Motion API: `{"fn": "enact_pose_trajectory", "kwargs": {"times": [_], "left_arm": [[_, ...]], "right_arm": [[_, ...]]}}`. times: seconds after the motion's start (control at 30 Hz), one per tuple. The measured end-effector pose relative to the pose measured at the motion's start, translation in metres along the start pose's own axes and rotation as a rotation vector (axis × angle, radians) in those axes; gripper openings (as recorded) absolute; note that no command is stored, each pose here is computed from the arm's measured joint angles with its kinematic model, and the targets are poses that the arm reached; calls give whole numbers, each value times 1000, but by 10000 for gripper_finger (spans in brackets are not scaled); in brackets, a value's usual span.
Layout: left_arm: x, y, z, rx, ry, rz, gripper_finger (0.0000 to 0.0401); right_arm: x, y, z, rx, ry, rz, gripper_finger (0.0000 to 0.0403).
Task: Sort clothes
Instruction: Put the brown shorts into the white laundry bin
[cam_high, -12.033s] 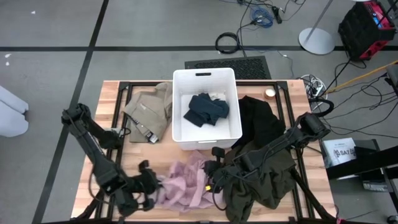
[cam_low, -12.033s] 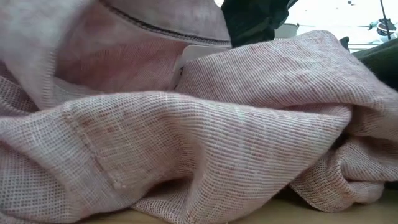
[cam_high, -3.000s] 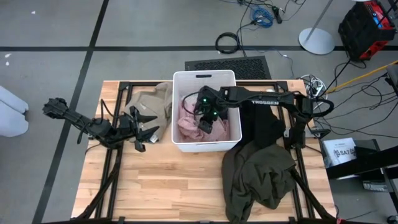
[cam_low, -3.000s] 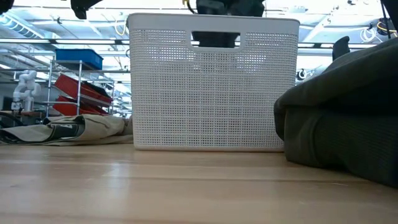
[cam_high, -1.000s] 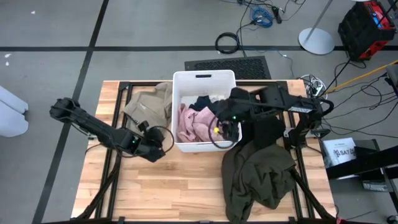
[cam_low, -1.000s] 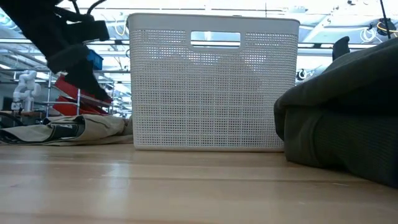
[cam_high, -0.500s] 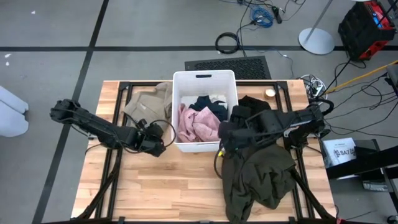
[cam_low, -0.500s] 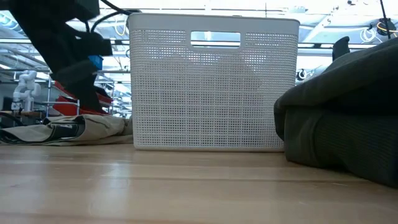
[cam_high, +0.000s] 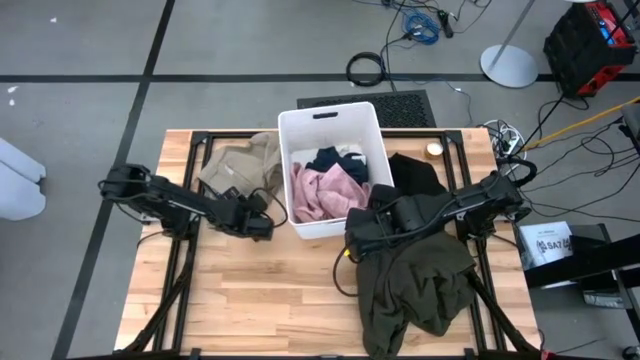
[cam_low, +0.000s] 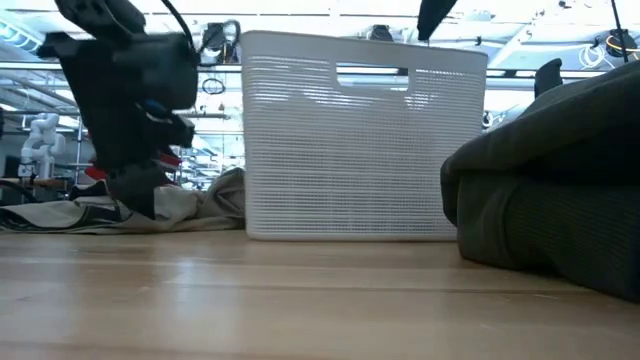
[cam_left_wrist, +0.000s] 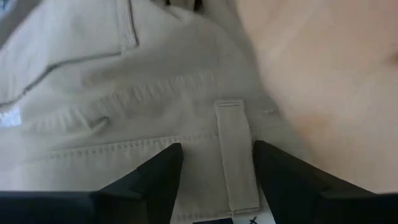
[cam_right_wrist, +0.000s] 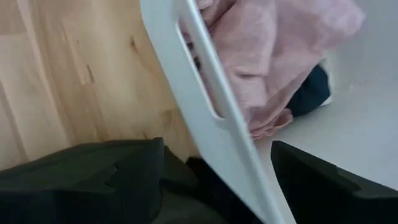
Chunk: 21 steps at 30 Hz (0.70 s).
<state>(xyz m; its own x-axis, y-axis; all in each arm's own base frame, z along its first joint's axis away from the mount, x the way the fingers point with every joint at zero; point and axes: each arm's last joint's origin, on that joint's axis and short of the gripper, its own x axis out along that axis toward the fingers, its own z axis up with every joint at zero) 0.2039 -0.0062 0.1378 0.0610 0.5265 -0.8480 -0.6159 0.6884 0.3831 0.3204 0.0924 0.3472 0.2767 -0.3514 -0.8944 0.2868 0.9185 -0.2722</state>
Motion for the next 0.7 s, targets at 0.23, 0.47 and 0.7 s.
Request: {"fn": "enact_pose_trajectory", "kwargs": {"times": [0.23, 0.47, 0.7], "left_arm": [[18, -2, 1, 4, 73, 59, 223], [31, -3, 1, 2, 152, 79, 203], [26, -5, 0, -3, 162, -12, 29]], "right_arm": [[8, 5, -4, 47, 19, -1, 283], [4, 17, -9, 51, 6, 36, 283], [-4, 32, -18, 48, -11, 47, 283]]}}
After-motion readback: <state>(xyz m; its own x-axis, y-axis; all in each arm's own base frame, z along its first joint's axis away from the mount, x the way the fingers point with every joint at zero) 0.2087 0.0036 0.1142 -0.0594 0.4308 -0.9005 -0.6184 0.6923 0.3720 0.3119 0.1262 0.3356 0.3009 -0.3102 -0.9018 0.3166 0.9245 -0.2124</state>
